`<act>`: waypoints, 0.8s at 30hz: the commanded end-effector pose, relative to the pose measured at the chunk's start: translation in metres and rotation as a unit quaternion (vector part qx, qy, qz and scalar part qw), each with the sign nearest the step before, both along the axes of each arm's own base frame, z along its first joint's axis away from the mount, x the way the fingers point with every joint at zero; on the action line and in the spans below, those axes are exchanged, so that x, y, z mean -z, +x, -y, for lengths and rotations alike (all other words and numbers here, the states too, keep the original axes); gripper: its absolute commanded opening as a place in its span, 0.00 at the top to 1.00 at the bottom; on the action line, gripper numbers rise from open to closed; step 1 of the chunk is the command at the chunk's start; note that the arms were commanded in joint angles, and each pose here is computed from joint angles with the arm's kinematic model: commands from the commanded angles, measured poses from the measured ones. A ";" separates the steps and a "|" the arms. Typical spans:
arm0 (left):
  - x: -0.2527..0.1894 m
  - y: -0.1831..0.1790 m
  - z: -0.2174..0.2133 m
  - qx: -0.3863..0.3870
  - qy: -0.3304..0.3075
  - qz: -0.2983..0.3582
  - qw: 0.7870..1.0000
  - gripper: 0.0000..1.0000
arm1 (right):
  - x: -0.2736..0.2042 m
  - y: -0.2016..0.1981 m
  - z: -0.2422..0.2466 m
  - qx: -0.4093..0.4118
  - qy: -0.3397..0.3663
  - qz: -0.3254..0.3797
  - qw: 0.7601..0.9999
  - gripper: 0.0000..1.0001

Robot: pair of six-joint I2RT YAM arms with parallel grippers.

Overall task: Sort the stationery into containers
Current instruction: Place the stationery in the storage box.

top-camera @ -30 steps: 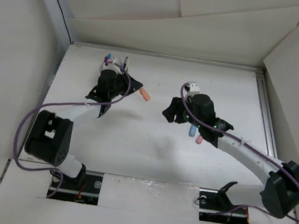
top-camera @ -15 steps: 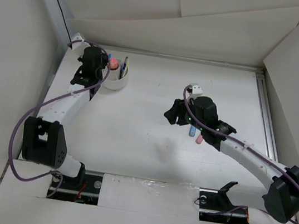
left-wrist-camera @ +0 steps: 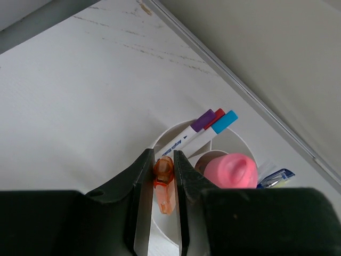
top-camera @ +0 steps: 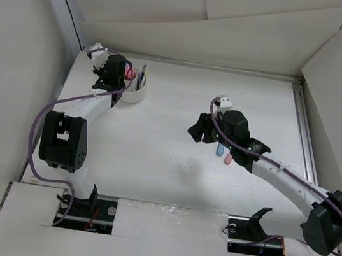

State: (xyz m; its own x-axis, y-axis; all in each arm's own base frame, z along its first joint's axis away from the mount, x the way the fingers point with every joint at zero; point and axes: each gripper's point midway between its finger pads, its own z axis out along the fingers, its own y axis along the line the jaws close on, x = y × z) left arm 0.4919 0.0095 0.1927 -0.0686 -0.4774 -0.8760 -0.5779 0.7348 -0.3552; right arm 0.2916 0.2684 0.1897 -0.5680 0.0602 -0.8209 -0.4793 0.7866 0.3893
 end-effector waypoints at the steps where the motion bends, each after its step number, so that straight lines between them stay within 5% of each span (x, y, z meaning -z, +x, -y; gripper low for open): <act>1: -0.016 0.013 -0.002 -0.011 0.010 0.026 1.000 1.00 | -0.007 0.003 -0.002 0.003 0.012 0.019 1.000 0.40; 14: 0.010 0.021 0.019 0.008 0.017 0.010 1.000 0.99 | -0.005 0.013 0.004 0.026 0.005 0.023 0.999 0.40; 21: -0.002 0.012 0.019 0.014 0.011 0.029 0.999 0.63 | 0.004 0.027 0.025 0.087 -0.011 0.024 0.996 0.40; 24: -0.020 0.005 0.022 0.026 0.002 0.054 0.998 0.59 | 0.013 0.040 0.052 0.143 -0.020 0.012 0.989 0.40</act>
